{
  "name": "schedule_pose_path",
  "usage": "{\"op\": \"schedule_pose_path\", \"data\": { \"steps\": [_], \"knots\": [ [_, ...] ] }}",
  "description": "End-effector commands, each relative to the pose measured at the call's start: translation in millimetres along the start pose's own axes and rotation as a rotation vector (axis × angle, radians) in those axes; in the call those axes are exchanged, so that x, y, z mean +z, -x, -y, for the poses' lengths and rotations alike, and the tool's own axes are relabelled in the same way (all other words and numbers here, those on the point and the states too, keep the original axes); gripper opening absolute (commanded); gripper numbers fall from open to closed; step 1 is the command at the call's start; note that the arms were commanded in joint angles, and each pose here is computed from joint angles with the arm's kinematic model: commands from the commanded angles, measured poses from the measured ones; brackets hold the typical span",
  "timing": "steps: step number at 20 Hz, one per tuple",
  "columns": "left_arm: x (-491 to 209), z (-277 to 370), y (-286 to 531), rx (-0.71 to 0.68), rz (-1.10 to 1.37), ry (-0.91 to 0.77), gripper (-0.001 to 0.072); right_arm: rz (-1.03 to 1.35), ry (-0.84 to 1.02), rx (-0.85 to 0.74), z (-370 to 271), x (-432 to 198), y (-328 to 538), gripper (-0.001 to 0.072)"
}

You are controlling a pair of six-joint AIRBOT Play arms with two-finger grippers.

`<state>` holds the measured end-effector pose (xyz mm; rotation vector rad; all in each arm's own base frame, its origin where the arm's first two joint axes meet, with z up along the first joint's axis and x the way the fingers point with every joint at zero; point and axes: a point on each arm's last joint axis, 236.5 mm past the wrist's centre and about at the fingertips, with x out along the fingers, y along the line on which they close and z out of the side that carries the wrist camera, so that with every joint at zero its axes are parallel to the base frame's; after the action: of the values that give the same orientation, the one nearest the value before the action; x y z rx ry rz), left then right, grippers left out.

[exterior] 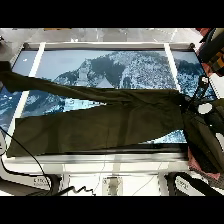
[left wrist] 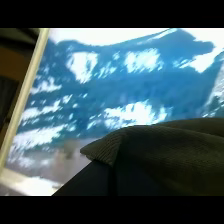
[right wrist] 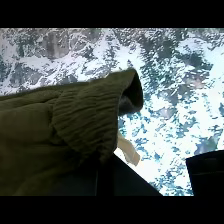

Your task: Fold the clothes and pants, and hang the long-sleeved shirts on hangers.

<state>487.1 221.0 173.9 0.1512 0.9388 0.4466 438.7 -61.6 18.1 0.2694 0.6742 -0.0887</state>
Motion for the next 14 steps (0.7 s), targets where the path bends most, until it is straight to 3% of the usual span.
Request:
{"op": "schedule_pose_path", "data": {
  "steps": [1,8,14],
  "knots": [
    [-16.6,-17.5,-8.2,0.019,-0.059,0.022,0.0020,0.032,0.000,-0.015,3.7,7.7,-0.3,0.0033],
    [15.7,11.8,-22.0,-0.037,0.062,0.007,0.0019,-0.045,-0.022,-0.027,12.4,-19.1,-24.4,0.0033],
    [-132.9,22.8,-107.0,-0.051,-0.390,-0.044,0.0018,-0.125,-0.043,-0.030,17.2,-46.2,-41.3,0.0033]
  ]
}}
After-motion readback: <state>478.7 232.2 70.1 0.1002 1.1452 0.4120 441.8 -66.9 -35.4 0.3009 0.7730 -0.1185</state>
